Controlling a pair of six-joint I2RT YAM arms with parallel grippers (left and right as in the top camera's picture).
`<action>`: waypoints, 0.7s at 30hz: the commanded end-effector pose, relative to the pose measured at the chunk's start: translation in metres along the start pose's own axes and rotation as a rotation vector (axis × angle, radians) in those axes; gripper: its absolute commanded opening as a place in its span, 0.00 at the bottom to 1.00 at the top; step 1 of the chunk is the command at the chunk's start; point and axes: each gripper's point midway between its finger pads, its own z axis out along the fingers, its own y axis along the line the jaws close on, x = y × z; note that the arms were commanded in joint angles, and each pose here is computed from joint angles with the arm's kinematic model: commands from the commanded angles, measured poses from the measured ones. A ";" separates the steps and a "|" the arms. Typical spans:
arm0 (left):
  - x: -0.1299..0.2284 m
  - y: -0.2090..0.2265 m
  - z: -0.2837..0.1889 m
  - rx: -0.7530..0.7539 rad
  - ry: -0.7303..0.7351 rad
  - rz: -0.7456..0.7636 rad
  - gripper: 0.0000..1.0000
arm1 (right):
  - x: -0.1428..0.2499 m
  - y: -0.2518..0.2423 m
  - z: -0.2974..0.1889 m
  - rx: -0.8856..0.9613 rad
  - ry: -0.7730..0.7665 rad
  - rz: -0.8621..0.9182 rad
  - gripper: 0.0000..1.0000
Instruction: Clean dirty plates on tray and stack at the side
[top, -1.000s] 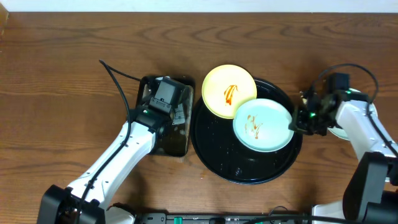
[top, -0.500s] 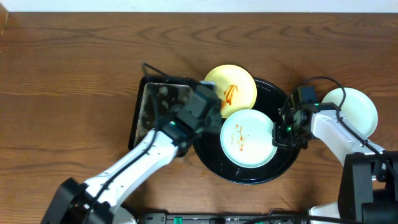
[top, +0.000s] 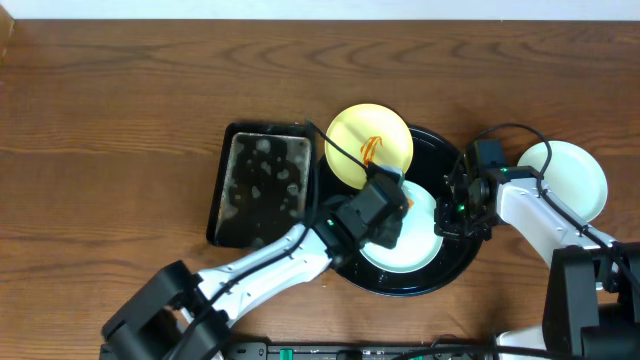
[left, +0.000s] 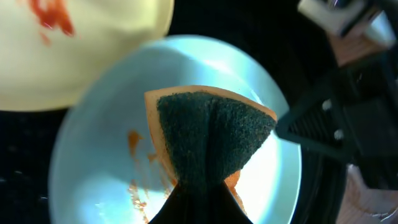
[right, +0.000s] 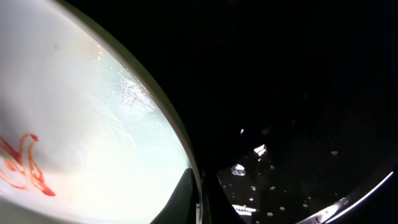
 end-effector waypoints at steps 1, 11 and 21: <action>0.017 0.001 0.015 -0.028 0.043 0.014 0.07 | 0.001 -0.001 0.000 0.022 -0.012 0.006 0.01; 0.050 0.012 0.048 -0.116 0.108 0.129 0.07 | 0.001 -0.001 0.000 0.022 -0.011 0.007 0.01; 0.007 0.092 0.036 -0.442 -0.044 0.085 0.07 | 0.002 -0.001 0.000 0.023 -0.008 0.007 0.01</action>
